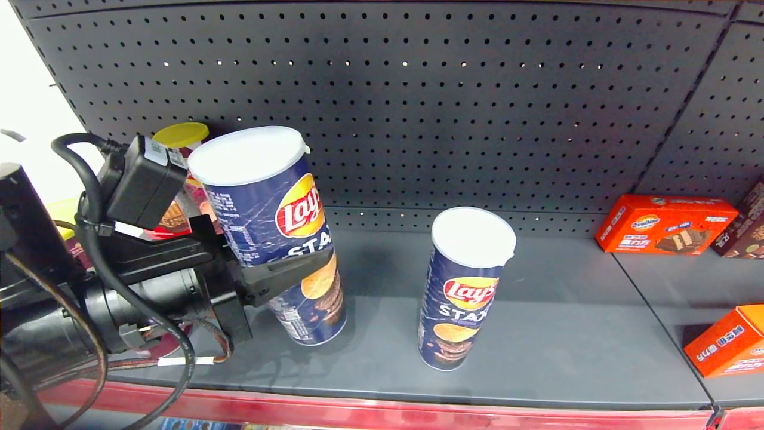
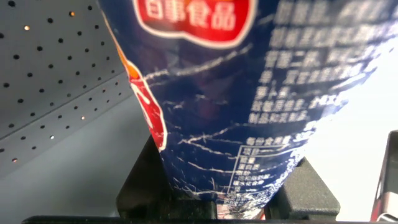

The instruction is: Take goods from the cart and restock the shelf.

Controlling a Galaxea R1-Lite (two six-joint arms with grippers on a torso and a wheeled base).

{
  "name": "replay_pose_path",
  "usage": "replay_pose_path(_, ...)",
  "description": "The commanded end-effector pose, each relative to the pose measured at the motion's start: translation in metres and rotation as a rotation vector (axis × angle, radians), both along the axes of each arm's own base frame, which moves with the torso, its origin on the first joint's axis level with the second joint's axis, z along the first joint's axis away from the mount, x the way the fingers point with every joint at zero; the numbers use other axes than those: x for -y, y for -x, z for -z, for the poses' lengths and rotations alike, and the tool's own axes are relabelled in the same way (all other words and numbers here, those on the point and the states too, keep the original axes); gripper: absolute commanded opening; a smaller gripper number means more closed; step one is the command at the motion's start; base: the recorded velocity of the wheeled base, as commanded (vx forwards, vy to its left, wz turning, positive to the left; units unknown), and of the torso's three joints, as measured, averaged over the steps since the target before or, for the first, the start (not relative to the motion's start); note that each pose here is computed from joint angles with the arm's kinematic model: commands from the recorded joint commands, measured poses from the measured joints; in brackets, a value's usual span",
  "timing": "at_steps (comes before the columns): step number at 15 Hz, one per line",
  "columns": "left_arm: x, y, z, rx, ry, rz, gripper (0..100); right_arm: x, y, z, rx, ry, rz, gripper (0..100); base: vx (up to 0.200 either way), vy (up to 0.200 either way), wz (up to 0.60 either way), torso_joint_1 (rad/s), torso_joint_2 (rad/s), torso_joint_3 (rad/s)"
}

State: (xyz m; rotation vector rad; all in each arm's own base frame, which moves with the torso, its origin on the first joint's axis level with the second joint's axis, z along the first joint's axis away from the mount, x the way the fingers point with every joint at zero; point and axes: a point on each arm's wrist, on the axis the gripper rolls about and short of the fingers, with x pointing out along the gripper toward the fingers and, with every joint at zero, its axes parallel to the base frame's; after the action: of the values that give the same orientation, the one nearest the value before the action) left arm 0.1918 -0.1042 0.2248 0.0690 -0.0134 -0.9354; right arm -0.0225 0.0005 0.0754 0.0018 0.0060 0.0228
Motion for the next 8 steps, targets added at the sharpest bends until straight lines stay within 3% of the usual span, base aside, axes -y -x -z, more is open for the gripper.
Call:
replay_pose_path(1, 0.002, -0.002, -0.006, -0.003, -0.002, 0.004, 0, 0.000, 0.000, 0.000, 0.003, 0.000, 0.000, 100, 0.000, 0.000, 0.00, 0.000, 0.00, 0.000)
replay_pose_path(3, 0.003, -0.005, -0.010, -0.043, -0.024, 0.001, 0, 0.000, 0.000, 0.000, 0.003, 0.000, 0.000, 100, 0.000, 0.000, 0.00, 0.000, 0.00, 0.000)
replay_pose_path(6, 0.017, -0.014, -0.027, -0.041, -0.003, 0.038, 0, 0.000, 0.000, 0.000, 0.003, 0.000, 0.000, 100, 0.000, 0.000, 0.00, 0.000, 0.00, 0.000)
replay_pose_path(8, 0.021, -0.014, -0.027, -0.090, -0.029, 0.055, 0, 0.000, 0.000, 0.000, 0.003, 0.000, 0.000, 100, 0.000, 0.000, 0.00, 0.000, 0.00, 0.000)
